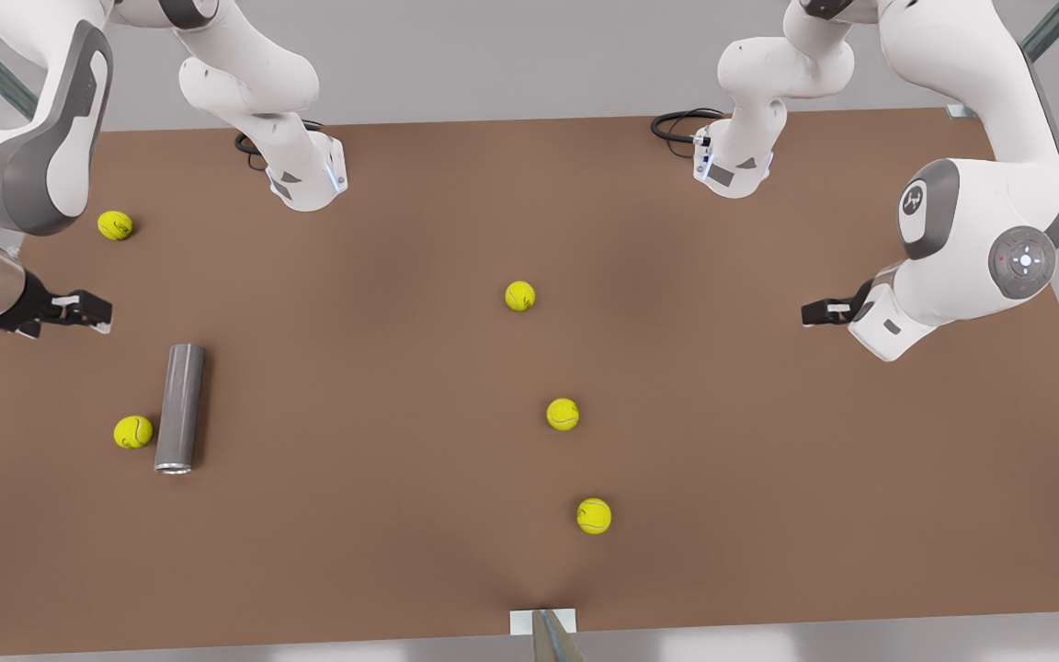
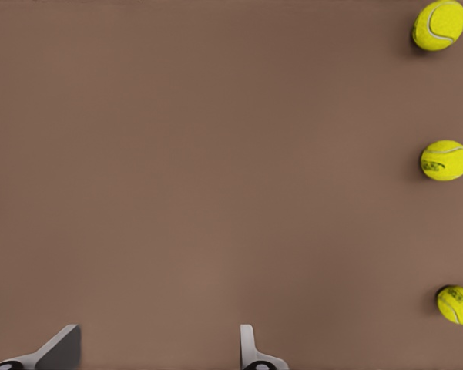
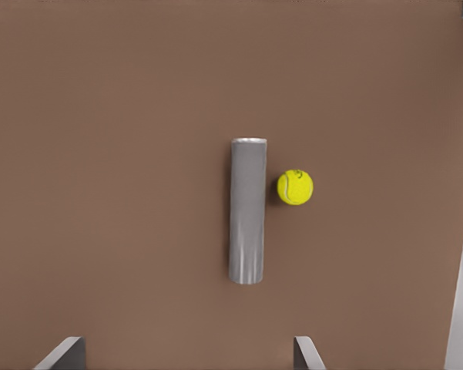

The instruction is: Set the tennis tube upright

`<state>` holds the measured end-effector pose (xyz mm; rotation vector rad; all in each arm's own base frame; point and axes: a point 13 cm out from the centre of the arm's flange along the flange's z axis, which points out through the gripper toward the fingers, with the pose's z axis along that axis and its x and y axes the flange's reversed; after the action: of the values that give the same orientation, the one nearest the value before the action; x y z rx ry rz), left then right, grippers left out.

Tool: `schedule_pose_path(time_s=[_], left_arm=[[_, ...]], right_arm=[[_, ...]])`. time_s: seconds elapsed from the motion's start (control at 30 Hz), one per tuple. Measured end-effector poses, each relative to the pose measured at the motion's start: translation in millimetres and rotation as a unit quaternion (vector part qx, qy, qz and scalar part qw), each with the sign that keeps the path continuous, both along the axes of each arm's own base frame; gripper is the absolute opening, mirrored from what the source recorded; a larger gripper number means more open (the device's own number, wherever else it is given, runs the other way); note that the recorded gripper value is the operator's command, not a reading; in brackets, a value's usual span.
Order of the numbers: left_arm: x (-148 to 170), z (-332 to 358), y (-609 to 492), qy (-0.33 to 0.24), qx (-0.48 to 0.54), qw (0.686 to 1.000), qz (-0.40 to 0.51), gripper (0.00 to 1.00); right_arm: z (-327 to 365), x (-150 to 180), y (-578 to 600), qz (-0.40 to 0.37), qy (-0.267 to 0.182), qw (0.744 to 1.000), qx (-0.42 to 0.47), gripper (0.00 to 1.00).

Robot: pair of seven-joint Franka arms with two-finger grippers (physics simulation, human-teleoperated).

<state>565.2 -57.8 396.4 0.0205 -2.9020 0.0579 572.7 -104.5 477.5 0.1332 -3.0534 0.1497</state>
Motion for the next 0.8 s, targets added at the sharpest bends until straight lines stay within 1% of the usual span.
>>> schedule_pose_path(time_s=[0.1, 0.13, 0.23, 0.27, 0.33, 0.47, 0.63, 0.7, 0.8], left_arm=[[-0.5, -0.8, -3.4, 0.001, -0.001, 1.000, -0.002, 1.00], [-0.8, -1.1, -4.5, 0.002, -0.002, 1.000, -0.002, 1.00], [-1.2, -5.4, -5.2, 0.006, -0.003, 1.000, -0.001, 1.00], [-1.5, -5.8, -6.3, 0.007, -0.003, 1.000, -0.002, 1.00], [-1.2, -2.9, -5.6, 0.004, -0.003, 1.000, -0.001, 1.00], [-4.1, -1.1, -6.3, 0.008, -0.003, 1.000, -0.002, 1.00], [-9.2, -0.6, -2.7, 0.018, -0.002, 1.000, 0.001, 1.00], [-10.7, -0.7, -2.4, 0.021, -0.001, 1.000, 0.002, 1.00], [-12.1, -0.4, -0.9, 0.024, -0.001, 1.000, 0.003, 1.00]], right_arm=[[-1.2, 4.4, -2.8, 0.005, -0.006, 1.000, -0.002, 1.00], [-9.7, 5.2, -5.0, 0.007, 0.001, 1.000, -0.003, 1.00], [-80.7, 15.0, -20.1, 0.011, 0.054, 0.998, -0.004, 1.00], [-111.8, 13.9, -26.6, 0.011, 0.073, 0.997, -0.003, 1.00], [-155.6, 6.9, -38.8, 0.012, 0.091, 0.996, 0.001, 1.00], [-225.7, -9.3, -48.7, 0.024, 0.098, 0.995, 0.007, 1.00], [-298.6, -20.3, -66.1, 0.016, 0.092, 0.995, 0.024, 1.00], [-323.5, -25.3, -70.5, 0.014, 0.089, 0.996, 0.028, 1.00], [-349.4, -23.0, -74.3, 0.014, 0.080, 0.996, 0.032, 1.00]])
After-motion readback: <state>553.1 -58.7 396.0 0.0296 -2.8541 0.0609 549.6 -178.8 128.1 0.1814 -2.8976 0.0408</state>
